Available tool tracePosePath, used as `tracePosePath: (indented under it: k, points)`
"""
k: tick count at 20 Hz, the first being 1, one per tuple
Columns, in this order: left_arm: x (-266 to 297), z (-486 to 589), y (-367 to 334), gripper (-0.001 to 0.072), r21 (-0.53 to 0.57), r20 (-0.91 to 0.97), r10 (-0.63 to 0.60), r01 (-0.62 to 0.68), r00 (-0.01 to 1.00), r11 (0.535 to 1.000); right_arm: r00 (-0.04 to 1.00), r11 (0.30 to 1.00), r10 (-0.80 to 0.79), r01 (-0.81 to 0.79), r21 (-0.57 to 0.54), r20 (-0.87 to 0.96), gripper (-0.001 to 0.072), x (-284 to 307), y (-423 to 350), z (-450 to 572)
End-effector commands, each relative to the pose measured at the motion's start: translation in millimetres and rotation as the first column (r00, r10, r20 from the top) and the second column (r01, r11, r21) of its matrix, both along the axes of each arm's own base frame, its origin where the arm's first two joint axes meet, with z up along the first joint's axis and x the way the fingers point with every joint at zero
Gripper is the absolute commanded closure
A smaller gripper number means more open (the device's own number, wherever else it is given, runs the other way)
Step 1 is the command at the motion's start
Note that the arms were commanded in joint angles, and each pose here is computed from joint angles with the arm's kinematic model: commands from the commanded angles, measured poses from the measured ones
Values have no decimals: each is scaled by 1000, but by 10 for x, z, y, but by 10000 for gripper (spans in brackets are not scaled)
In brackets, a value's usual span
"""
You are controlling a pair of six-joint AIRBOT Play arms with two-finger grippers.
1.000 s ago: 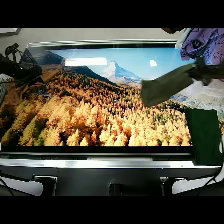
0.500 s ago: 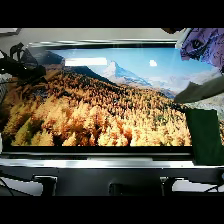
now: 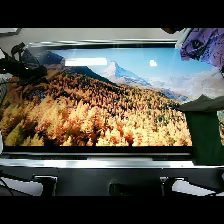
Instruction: Fold the clothes and pants, and hang the long-sleeved shirts on hangers.
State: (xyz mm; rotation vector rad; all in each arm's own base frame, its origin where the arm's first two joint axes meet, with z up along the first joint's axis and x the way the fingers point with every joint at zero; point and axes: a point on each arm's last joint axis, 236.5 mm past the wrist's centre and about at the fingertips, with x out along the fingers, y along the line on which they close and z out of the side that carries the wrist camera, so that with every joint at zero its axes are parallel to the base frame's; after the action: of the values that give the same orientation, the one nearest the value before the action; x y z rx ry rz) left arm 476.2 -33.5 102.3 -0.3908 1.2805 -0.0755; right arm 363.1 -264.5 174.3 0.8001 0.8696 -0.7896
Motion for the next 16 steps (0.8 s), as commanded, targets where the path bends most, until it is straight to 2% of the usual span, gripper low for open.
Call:
tracePosePath:
  k: [1, 5, 16]
  points:
    - [-48, -9, -7, 689, 2, -17, -13, 13, 1000, 1000, 978, 997, -74, 67, -43, -195, 687, -502, -111, -111]
    - [-109, -16, -10, 689, 7, -36, -35, 36, 999, 999, 930, 994, -106, 101, -33, -353, 687, -865, -92, -495]
    - [-116, 13, -11, 689, 8, -30, -35, 36, 999, 999, 804, 984, -150, 177, -8, -575, 685, -1820, 325, -1395]
